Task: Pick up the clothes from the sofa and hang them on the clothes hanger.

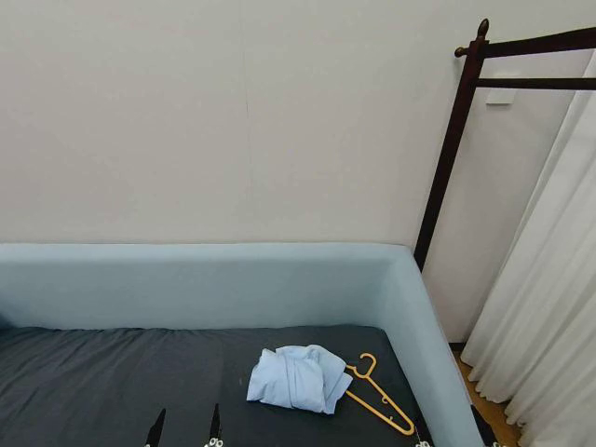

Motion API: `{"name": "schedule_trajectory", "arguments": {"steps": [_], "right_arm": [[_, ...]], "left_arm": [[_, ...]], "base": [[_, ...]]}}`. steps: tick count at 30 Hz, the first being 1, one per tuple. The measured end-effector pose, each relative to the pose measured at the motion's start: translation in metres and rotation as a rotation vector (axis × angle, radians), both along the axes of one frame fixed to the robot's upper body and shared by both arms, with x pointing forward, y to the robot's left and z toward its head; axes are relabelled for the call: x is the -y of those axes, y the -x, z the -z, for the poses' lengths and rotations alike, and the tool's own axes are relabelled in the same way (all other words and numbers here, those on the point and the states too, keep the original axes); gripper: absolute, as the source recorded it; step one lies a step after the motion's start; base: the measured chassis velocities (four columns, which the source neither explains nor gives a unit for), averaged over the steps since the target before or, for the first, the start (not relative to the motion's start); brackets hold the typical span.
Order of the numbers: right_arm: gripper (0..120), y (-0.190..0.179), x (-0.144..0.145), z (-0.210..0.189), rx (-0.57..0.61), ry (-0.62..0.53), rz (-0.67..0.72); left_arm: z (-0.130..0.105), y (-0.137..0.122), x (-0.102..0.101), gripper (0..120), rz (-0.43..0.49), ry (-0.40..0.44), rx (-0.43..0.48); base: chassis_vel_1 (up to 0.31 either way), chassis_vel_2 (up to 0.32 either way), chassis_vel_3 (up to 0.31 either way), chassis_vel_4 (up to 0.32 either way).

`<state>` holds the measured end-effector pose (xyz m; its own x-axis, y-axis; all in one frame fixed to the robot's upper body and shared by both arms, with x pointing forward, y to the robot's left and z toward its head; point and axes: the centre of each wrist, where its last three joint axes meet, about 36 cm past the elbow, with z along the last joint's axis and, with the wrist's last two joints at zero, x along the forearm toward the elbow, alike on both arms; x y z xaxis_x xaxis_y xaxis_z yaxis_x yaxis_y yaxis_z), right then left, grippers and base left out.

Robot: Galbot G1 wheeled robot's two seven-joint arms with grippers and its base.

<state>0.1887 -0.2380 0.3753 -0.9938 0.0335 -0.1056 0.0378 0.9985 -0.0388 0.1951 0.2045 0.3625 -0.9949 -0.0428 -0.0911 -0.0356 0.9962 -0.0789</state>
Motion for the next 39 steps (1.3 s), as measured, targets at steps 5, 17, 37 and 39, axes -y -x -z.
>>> {"name": "schedule_trajectory", "arguments": {"steps": [5, 17, 37, 39], "right_arm": [[100, -0.001, 0.002, 0.003, 0.000, 0.004, -0.005], [100, -0.061, 0.041, 0.008, -0.277, -0.090, -0.162], [100, -0.295, -0.034, 0.075, -0.594, 0.019, -0.512], [100, -0.308, -0.045, 0.086, -0.598, 0.050, -0.519]], "left_arm": [[0.000, -0.001, 0.003, 100, -0.007, 0.006, -0.002], [0.034, 0.012, -0.005, 100, -0.002, -0.029, -0.097], [0.054, 0.029, 0.009, 100, -0.092, 0.002, -0.148], [0.055, 0.030, 0.008, 100, -0.101, 0.003, -0.147]], "base": [[0.000, 0.000, 0.000, 0.000], [0.000, 0.000, 0.000, 0.000], [0.000, 0.000, 0.000, 0.000], [0.000, 0.000, 0.000, 0.000]]}}
